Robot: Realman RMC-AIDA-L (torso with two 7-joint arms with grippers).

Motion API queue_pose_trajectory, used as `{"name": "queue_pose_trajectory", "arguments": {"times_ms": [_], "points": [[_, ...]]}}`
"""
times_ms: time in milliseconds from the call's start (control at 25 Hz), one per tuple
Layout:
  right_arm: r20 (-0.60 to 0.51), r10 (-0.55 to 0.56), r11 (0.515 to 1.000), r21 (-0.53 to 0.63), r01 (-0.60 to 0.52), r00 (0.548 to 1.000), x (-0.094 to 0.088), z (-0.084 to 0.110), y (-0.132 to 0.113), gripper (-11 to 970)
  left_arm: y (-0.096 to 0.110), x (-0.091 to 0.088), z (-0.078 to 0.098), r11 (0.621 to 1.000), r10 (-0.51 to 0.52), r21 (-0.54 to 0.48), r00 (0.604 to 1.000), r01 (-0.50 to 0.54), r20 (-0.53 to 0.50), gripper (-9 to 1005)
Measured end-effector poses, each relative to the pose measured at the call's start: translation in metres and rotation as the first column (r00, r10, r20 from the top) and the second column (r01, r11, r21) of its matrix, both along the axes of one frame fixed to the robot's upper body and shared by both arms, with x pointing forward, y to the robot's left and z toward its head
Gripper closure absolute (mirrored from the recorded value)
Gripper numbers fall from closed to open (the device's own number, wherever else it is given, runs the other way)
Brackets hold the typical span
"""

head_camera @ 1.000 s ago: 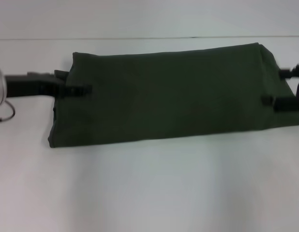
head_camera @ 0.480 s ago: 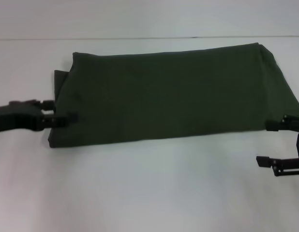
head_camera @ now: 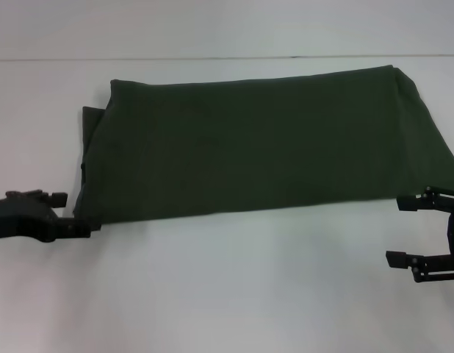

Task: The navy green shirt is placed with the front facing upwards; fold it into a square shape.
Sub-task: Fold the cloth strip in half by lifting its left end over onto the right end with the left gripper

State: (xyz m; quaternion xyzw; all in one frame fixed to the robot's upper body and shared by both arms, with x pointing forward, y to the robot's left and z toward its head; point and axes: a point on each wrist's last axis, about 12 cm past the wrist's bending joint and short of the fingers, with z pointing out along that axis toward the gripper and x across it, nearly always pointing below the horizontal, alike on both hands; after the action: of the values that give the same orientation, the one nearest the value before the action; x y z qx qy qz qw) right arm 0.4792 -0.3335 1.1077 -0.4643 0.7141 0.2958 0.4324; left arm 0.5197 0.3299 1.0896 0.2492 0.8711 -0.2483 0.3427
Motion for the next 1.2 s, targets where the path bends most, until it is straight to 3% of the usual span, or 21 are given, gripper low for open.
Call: {"name": "queue_pose_trajectory", "arguments": {"times_ms": [400, 960, 1200], "points": [[0.003, 0.005, 1.0, -0.006, -0.005, 1.0, 0.004, -0.001, 0.003, 38, -0.005, 0.009, -0.022, 0.997, 0.037, 0.071, 0.999, -0.038, 0.004, 79], [0.016, -0.013, 1.0, -0.025, 0.014, 1.0, 0.008, -0.002, 0.002, 39, -0.017, 0.016, -0.026, 0.993, -0.012, 0.114, 1.0, 0.01, 0.023, 87], [0.009, -0.017, 1.0, -0.021, 0.017, 1.0, 0.008, -0.004, 0.002, 41, -0.023, 0.02, -0.025, 0.991, -0.031, 0.13, 0.999, 0.026, 0.033, 279]]}}
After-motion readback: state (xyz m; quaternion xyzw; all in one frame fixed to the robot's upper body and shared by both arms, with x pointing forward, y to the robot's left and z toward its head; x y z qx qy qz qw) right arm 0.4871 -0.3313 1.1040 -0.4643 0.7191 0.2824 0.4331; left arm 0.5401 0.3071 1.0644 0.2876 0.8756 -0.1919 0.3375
